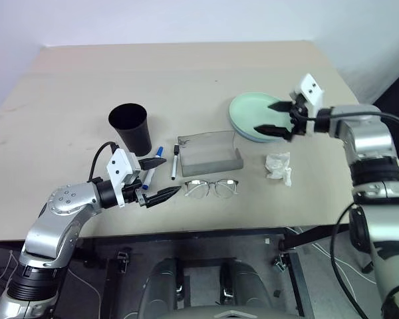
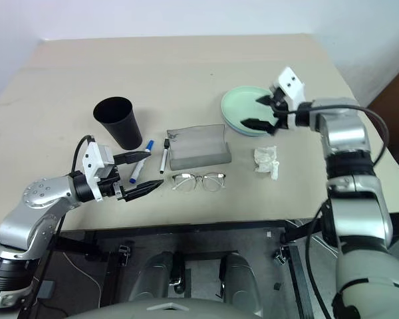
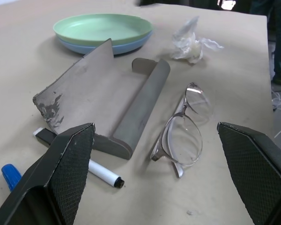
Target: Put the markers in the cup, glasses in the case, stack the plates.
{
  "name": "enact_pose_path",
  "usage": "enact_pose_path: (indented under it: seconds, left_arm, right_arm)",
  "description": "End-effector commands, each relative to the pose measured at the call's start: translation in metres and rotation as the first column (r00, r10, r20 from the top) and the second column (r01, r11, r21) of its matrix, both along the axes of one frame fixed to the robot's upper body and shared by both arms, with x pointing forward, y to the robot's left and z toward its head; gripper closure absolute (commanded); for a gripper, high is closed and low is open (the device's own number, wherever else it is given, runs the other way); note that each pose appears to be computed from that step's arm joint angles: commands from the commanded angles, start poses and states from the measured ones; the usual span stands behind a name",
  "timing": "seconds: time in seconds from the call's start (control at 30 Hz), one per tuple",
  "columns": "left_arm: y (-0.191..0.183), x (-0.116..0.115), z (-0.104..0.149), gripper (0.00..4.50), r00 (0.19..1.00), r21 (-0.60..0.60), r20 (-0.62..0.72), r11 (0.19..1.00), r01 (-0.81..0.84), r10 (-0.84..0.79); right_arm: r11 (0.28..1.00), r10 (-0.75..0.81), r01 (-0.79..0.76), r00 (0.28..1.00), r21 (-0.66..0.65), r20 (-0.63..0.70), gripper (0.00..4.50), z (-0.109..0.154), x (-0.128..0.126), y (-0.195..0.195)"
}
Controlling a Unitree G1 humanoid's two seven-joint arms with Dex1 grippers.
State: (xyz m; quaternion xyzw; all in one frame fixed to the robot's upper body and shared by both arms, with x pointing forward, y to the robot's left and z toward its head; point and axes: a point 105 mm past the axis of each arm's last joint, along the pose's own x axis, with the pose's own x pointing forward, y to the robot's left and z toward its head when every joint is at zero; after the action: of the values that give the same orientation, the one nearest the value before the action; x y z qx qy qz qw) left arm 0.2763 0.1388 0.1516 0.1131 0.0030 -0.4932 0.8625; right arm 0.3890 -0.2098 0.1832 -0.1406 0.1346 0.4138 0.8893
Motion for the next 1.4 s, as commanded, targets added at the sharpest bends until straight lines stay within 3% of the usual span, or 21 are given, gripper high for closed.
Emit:
enact_pose_path:
  seconds: [0.03,0.23,0.47,0.73,0.93,1.1,1.2,1.4]
  left_arm:
    - [-0.001,0.001,0.007,0.10,0.999,-0.002,0.037,1.000,0.005,-0.005]
    - [-0.003,0.003,0.006,0.10,0.999,-0.004,0.040,1.000,0.010,-0.009]
    - [-0.006,0.005,0.005,0.10,0.999,-0.004,0.043,1.000,0.027,-0.027]
    - [-0.007,0.007,0.006,0.10,0.998,0.002,0.049,1.000,0.031,-0.031]
    - [-0.008,0.007,0.005,0.10,0.998,-0.003,0.049,1.000,0.031,-0.031]
    - [-0.007,0.009,0.006,0.10,0.998,-0.010,0.054,1.000,0.022,-0.022]
    - [-0.007,0.010,0.007,0.10,0.998,-0.011,0.057,1.000,0.017,-0.017]
    - [-0.008,0.011,0.007,0.10,0.998,-0.017,0.065,1.000,0.009,-0.008]
  right_arm:
    - [0.999,-0.017,0.016,1.000,0.030,0.021,0.02,0.020,-0.016,-0.012]
    - [0.998,-0.049,0.051,0.994,0.026,-0.102,0.02,-0.003,-0.039,-0.020]
    - [0.992,-0.125,0.121,0.970,-0.031,-0.209,0.02,-0.038,-0.044,-0.027]
    - [0.993,-0.114,0.108,0.981,-0.049,-0.159,2.55,-0.035,-0.046,-0.028]
    - [0.996,-0.090,0.088,0.990,-0.017,-0.111,4.48,-0.017,-0.047,-0.025]
    - [0.979,-0.171,0.163,0.984,0.121,0.054,4.48,0.036,-0.022,-0.024]
    - [0.965,-0.211,0.186,0.970,0.184,0.124,4.48,0.052,-0.002,-0.018]
    - [0.945,-0.314,0.295,0.941,0.144,0.130,4.48,0.031,0.045,-0.009]
